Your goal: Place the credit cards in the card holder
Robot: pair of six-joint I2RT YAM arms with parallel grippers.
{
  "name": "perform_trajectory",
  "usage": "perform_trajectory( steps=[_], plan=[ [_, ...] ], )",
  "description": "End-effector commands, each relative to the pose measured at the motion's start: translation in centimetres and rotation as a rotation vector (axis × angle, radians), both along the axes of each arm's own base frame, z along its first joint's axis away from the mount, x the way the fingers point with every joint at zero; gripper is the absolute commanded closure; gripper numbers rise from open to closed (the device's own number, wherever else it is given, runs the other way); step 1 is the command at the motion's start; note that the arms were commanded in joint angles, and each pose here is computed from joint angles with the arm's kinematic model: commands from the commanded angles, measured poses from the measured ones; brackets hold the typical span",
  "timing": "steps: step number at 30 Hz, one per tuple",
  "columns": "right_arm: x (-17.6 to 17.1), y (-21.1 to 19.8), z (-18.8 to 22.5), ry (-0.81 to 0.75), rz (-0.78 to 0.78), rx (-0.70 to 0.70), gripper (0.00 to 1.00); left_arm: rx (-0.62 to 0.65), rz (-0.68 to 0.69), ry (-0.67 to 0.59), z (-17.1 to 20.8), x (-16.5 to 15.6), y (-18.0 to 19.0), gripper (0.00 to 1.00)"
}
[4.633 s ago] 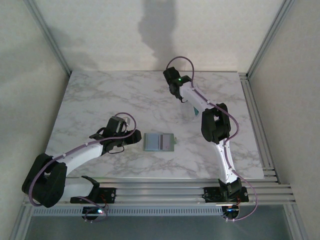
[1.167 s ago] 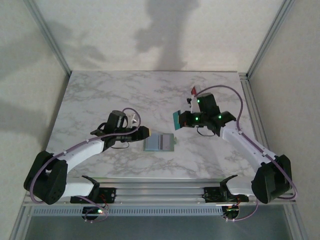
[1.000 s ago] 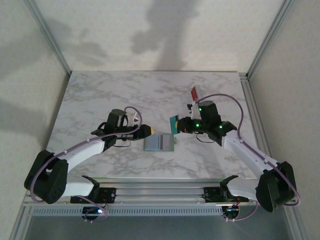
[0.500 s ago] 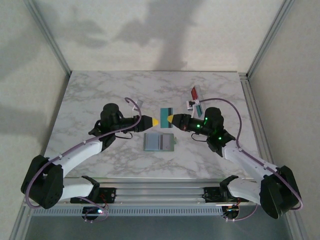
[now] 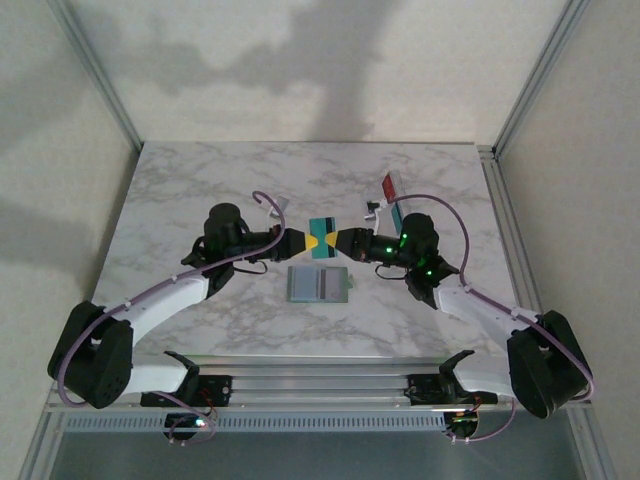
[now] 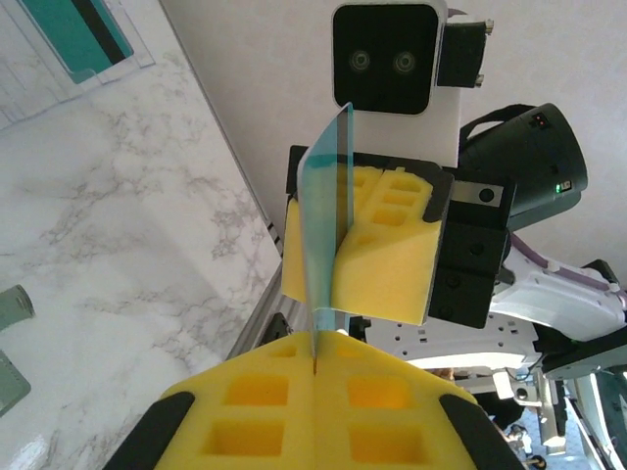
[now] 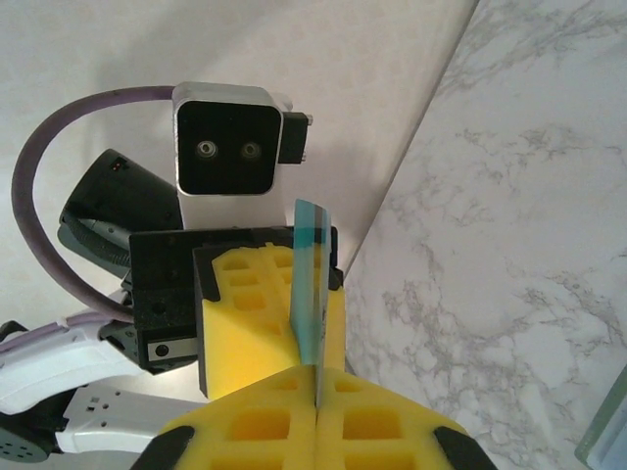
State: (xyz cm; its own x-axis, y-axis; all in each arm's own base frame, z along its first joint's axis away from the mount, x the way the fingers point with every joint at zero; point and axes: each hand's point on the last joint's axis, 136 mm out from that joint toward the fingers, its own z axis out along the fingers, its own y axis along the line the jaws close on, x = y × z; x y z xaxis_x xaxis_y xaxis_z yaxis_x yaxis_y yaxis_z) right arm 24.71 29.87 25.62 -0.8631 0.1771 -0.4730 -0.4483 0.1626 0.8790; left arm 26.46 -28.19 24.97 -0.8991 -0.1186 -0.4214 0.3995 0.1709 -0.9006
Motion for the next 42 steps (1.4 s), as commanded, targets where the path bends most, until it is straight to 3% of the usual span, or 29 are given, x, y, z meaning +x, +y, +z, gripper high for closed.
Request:
perform_trajectory(
  steps=[1, 4, 8, 14, 22, 27, 32, 42],
  plan=[
    [-0.4, 0.8, 0.4, 0.002, 0.046, -0.004, 0.79, -0.019, -0.030, -0.073, 1.7, -0.2, -0.6, 1.00],
    [0.5, -0.1, -1.5, 0.020, -0.038, -0.108, 0.50, 0.103, 0.013, -0.047, -1.1, 0.6, 0.0, 1.00],
    [1.2, -2.3, -6.5, 0.097, -0.143, -0.384, 0.43, 0.312, 0.056, 0.047, -6.8, 1.3, 1.1, 1.00],
    [0.7, -2.8, -12.9, 0.228, -0.139, -0.611, 0.42, 0.432, 0.012, 0.220, -13.9, 0.1, 1.5, 1.00],
    [0.2, -4.9, -17.9, 0.248, -0.184, -0.903, 0.41, 0.534, 0.001, 0.281, -17.4, -0.4, 1.7, 1.00],
    [0.3, -5.0, -20.3, 0.278, -0.150, -0.970, 0.42, 0.627, 0.030, 0.325, -19.8, -0.2, 2.5, 1.00],
    [0.5, -5.3, -22.2, 0.294, -0.143, -1.026, 0.50, 0.666, 0.032, 0.338, -20.6, -0.3, 2.9, 1.00],
    [0.8, -5.9, -23.0, 0.274, -0.138, -1.088, 0.62, 0.624, 0.023, 0.358, -20.4, 0.5, 1.9, 1.00]
  ],
)
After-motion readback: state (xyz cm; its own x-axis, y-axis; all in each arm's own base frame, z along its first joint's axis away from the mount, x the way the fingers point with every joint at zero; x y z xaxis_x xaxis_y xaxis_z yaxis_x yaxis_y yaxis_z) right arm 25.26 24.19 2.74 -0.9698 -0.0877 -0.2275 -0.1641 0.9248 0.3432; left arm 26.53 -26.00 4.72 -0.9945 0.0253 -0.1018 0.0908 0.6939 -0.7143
